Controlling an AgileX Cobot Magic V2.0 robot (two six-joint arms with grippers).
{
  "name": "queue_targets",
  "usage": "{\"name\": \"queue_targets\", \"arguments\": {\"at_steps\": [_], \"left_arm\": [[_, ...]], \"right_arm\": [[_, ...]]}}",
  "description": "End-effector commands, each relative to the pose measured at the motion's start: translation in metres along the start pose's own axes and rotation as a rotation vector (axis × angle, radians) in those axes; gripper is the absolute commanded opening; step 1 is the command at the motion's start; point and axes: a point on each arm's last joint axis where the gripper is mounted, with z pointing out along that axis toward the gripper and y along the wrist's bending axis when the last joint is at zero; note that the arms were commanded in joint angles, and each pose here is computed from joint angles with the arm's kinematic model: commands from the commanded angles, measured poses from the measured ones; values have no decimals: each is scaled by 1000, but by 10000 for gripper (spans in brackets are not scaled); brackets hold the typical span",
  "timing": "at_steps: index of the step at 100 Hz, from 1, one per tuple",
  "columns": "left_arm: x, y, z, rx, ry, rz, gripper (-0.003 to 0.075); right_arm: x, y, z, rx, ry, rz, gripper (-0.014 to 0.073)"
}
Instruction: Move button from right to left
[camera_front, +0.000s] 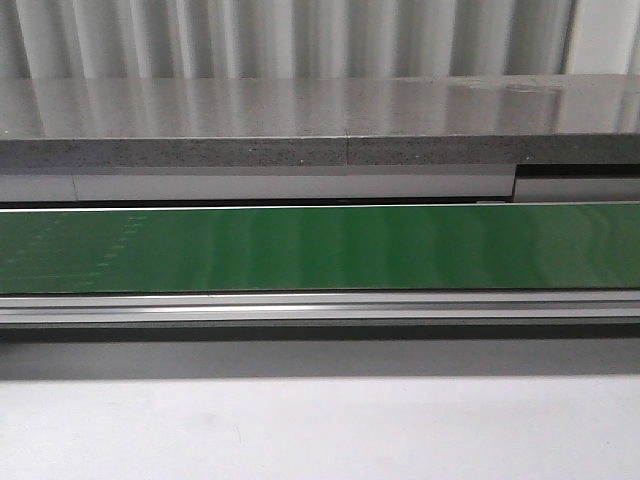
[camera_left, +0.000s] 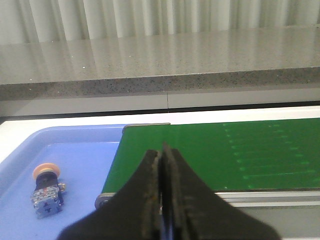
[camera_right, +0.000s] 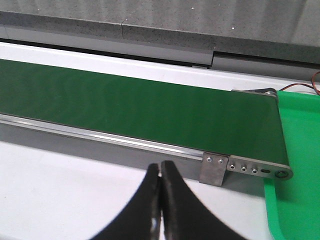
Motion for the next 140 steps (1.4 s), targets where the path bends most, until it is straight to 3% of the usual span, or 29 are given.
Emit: {"name": "queue_targets", "arguments": {"at_steps": [1,46,91,140], "left_arm": [[-2,-1,-2,6,-97,-2,-20],[-2,-1,-2,6,-97,-2,-20],[-2,-1,-2,6,-97,-2,-20],[-2,-1,-2,6,-97,-2,-20]], "right_arm": [[-12,0,-6,2,-106,-8,-66],[-13,-1,2,17,-188,-6,-66],[42,-18,54,261,-471,0,-66],[45,-17,55,264,-474,-15,-66]]}}
